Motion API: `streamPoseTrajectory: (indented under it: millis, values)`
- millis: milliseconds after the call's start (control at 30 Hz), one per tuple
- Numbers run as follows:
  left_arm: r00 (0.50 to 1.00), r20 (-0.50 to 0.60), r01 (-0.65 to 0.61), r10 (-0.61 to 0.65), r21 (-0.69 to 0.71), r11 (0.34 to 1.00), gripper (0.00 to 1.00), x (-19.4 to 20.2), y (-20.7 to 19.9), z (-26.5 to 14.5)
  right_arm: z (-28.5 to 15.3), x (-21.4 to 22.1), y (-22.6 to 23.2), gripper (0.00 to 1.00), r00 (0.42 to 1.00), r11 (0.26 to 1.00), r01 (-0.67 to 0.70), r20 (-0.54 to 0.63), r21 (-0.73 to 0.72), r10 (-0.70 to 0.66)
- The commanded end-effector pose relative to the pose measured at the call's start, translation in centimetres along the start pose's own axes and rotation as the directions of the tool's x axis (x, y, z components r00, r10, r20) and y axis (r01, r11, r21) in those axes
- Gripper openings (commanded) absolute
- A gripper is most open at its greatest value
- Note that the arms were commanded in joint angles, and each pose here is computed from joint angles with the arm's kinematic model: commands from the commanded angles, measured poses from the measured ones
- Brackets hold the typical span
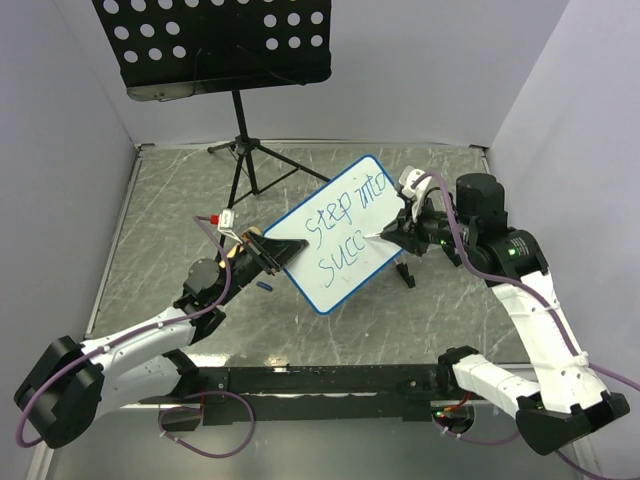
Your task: Write a sentence on the whiteboard
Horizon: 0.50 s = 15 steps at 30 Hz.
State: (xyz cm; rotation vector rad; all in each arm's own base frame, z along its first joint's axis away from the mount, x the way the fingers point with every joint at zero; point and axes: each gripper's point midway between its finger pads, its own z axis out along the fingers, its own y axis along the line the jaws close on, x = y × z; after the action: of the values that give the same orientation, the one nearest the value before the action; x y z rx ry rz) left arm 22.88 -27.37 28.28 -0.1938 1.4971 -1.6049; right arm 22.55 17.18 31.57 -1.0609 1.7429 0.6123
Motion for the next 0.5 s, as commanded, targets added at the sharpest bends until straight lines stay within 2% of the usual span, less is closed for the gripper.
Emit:
streamPoseTrajectory:
  millis: [0, 300, 467]
  values:
    - [0.997, 0.082, -0.003, -0.013, 0.19, 0.982, 0.01, -2.5, -5.4, -0.4, 0.0, -1.3, -1.1, 0.0, 1.0, 0.999, 0.007, 0.024, 0.036, -0.008]
    - [0.997, 0.082, -0.003, -0.013, 0.195, 0.981, 0.01, -2.5, -5.5, -0.5, -0.3, -0.7, -3.6, 0.0, 1.0, 0.985, 0.003, -0.006, 0.173, -0.002]
    - [0.997, 0.079, -0.001, -0.015, 0.197, 0.98, 0.01, -2.5, -5.6, -0.5, 0.2, -1.3, -3.8, 0.0, 1.0, 0.987, -0.004, 0.014, 0.158, 0.001]
